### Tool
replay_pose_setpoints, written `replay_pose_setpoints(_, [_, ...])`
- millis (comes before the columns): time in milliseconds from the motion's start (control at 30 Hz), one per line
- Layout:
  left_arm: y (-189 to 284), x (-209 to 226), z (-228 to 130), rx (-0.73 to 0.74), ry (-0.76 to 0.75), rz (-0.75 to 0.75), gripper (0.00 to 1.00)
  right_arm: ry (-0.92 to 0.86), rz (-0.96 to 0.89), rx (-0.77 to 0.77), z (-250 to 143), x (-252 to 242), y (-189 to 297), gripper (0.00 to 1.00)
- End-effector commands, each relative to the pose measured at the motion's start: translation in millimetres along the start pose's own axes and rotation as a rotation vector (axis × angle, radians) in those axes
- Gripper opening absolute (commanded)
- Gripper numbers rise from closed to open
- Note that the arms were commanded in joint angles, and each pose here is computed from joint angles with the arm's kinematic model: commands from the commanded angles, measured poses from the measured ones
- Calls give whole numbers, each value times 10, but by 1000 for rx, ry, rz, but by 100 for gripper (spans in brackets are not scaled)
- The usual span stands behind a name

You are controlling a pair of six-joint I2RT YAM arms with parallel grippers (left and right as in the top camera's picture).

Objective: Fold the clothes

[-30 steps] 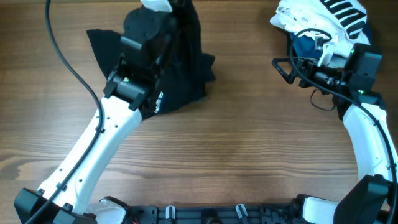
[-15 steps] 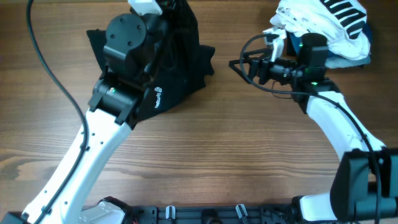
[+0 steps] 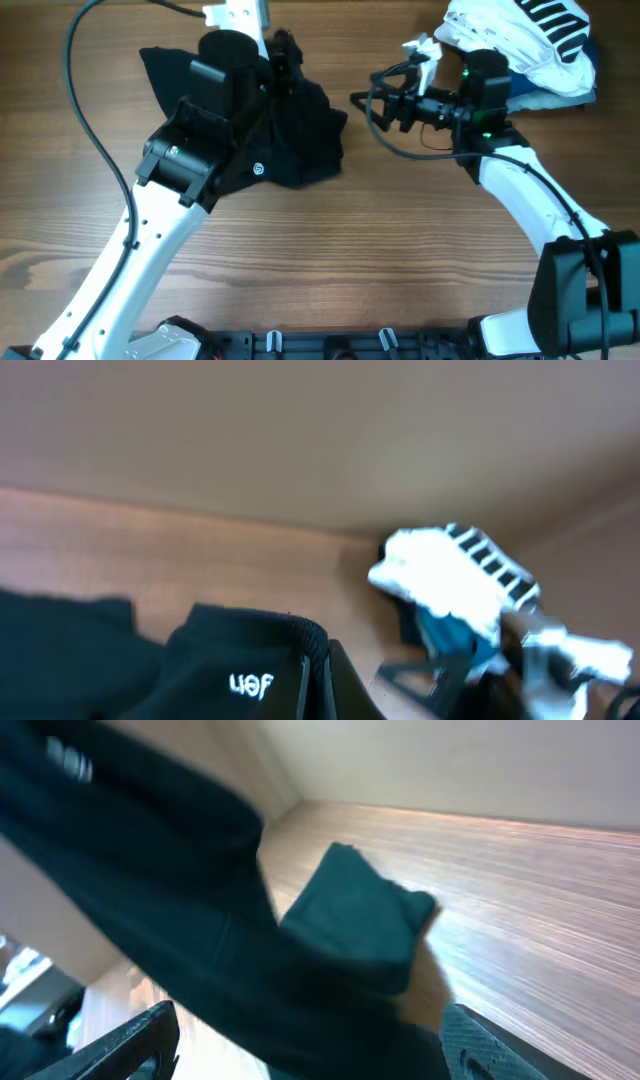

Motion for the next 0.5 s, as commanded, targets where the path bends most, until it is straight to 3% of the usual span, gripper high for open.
replay_pose_setpoints(0, [26, -94, 216, -80, -15, -50, 4, -50, -46, -71, 238, -179, 287, 84])
replay_pose_setpoints(233, [582, -332, 1487, -621, 15, -169, 4, -143, -110, -39, 116, -417, 460, 84])
replay_pose_setpoints(467, [1099, -429, 2029, -847, 29, -220, 4, -192, -98, 55, -199, -342, 49, 85])
Point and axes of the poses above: each gripper's point midway between its finger pads, its own y axis back along the fingers, its own x axis along the line the jaws close on, z = x × y, the point moved 1 cm from there along y, back along the fingers, and after that the axes turned 14 degrees about -y, right-handed, at the moved point
